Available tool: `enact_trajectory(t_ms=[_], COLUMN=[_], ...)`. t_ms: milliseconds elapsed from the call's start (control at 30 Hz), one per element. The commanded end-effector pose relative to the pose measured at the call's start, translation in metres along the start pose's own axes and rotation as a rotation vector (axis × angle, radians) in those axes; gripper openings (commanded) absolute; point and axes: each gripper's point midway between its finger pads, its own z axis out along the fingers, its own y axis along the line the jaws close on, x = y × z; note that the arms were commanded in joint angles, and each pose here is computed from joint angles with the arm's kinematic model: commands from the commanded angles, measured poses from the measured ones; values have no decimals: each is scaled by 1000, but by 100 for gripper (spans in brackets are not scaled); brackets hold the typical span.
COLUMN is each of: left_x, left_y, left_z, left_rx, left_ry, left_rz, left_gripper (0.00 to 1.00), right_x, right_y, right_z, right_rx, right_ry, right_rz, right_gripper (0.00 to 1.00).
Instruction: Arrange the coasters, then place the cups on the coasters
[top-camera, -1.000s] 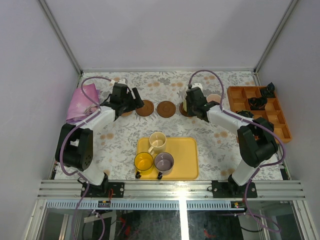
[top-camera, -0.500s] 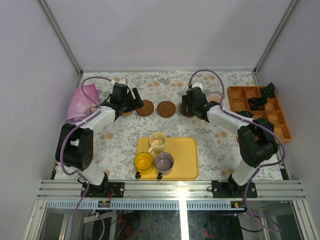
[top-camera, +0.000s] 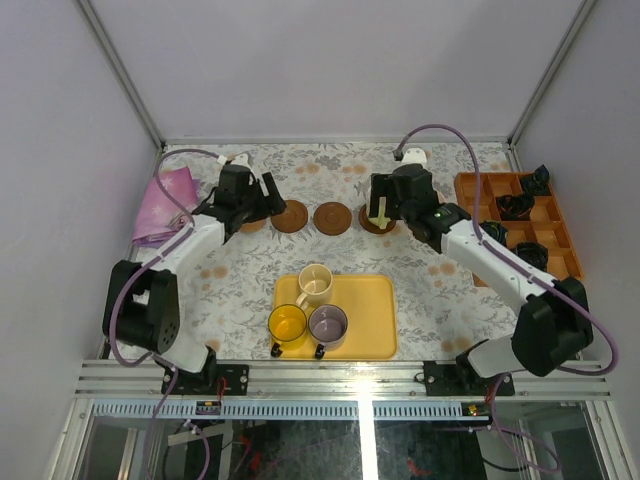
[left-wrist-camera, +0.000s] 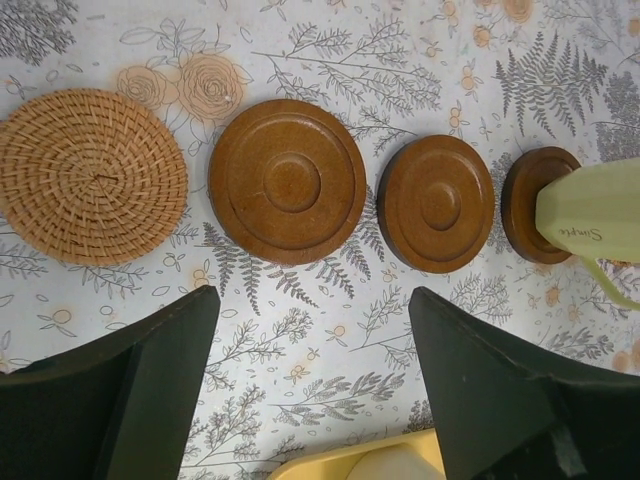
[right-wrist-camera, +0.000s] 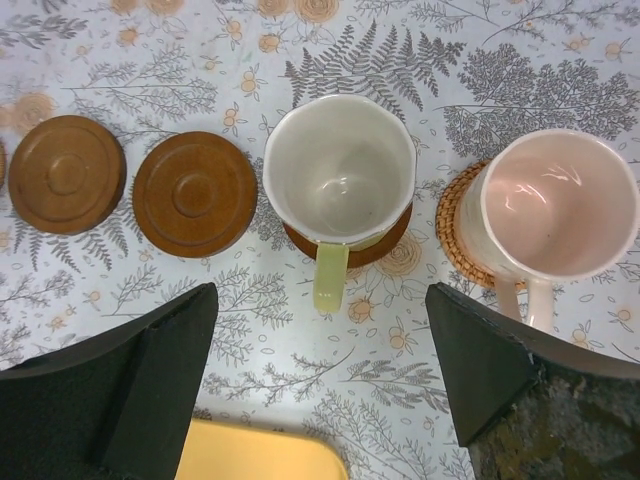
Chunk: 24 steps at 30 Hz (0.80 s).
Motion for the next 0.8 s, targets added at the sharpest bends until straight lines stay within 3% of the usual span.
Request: enact_trajectory(t_ms=[0, 67, 467, 767], left_x=[-6, 1, 61, 95], left_y=[-14, -17, -44, -46], left_z=[-23, -28, -61, -81], left_rx=[42, 52, 112, 138], left_ry=[-14, 1, 119, 174], left_rz=[53, 65, 125, 102], left_gripper=[81, 87, 89, 86], right_x=[-14, -5, 99, 133], right_y=[5, 11, 72, 94], right_z=[-30, -39, -94, -108], right_rx=[-8, -25, -234, -336], right_ry=[-39, -15, 207, 273], right_rz=[-28, -61, -208, -211], right_gripper=[93, 93, 92, 79])
